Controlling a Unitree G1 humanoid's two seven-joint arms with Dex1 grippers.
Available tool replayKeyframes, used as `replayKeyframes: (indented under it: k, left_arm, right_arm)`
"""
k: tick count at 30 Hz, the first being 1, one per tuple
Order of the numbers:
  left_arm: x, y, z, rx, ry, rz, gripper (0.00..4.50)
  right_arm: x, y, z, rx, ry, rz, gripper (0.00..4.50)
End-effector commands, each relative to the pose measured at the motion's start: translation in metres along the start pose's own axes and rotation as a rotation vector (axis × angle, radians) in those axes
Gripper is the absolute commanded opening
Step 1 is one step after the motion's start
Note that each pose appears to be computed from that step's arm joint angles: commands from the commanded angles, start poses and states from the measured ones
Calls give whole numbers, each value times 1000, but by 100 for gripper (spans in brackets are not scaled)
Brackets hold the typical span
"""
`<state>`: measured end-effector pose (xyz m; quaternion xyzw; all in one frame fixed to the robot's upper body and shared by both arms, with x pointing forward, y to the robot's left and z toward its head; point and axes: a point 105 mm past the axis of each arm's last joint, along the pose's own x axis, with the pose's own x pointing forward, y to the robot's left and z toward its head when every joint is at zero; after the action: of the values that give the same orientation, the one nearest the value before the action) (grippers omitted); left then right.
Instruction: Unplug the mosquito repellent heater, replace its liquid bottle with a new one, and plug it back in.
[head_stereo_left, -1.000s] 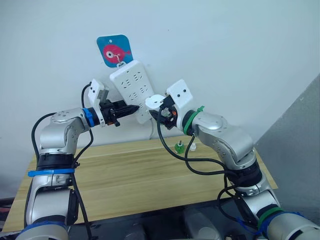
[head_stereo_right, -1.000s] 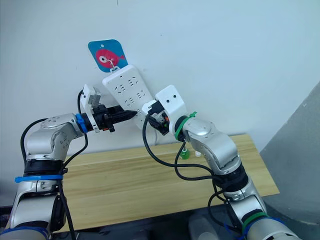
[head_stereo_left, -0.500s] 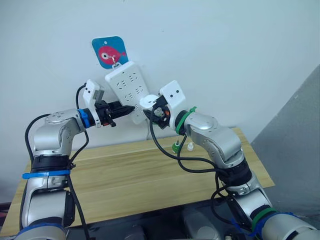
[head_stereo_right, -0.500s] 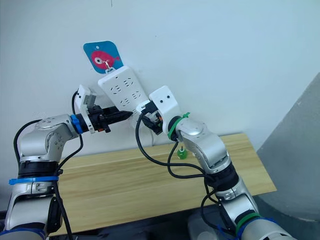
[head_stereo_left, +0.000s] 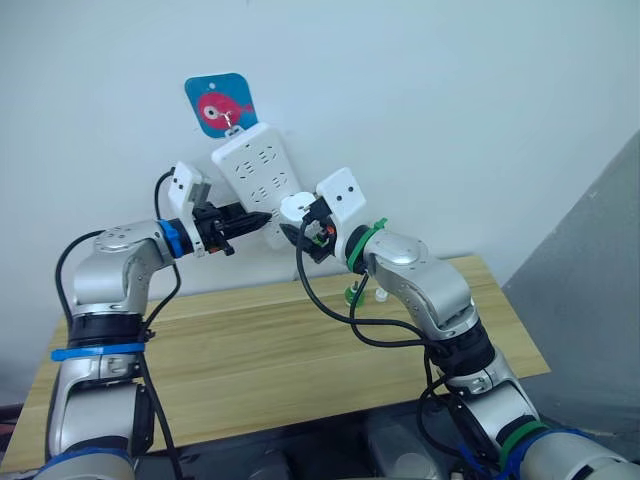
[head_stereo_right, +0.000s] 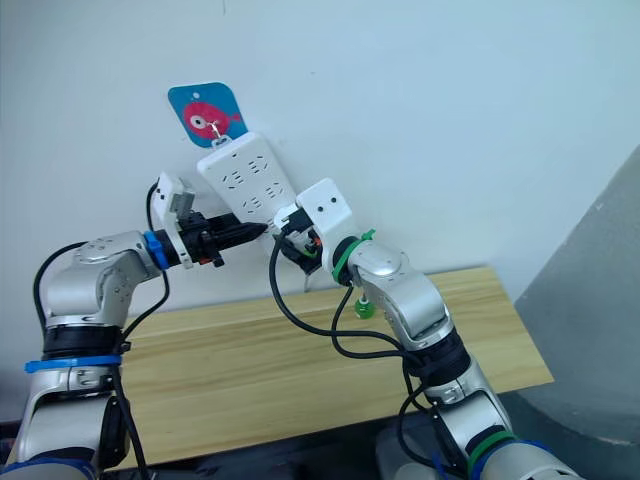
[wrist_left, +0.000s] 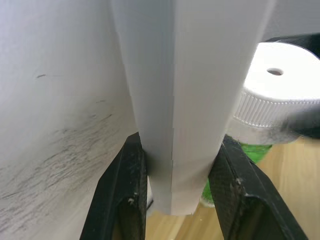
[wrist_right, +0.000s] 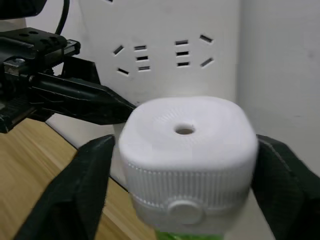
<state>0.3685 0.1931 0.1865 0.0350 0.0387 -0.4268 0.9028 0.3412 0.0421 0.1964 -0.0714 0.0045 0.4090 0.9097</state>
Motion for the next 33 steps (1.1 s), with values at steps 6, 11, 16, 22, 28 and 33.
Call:
replayKeyframes:
  k: [6, 11, 16, 22, 28, 33]
  left_arm:
    - [12, -5, 0, 107, 21, -24, 130]
    - [10, -4, -1, 119, 27, -24, 130]
    - [5, 0, 2, 136, 19, -17, 227]
    - [-1, 8, -1, 168, 41, 21, 417]
    - [-17, 12, -3, 178, 59, 47, 449]
    - [-39, 10, -8, 213, 101, 67, 449]
  right_arm:
    - [-25, 7, 7, -20, -4, 32, 450]
    - [-56, 0, -4, -64, 44, 19, 450]
    - [-72, -4, -7, -67, 63, 19, 450]
    - [-74, -6, -4, -74, 52, 17, 450]
    - [-76, 3, 7, -129, -2, 108, 450]
    - [-81, 16, 11, -182, -58, 239, 450]
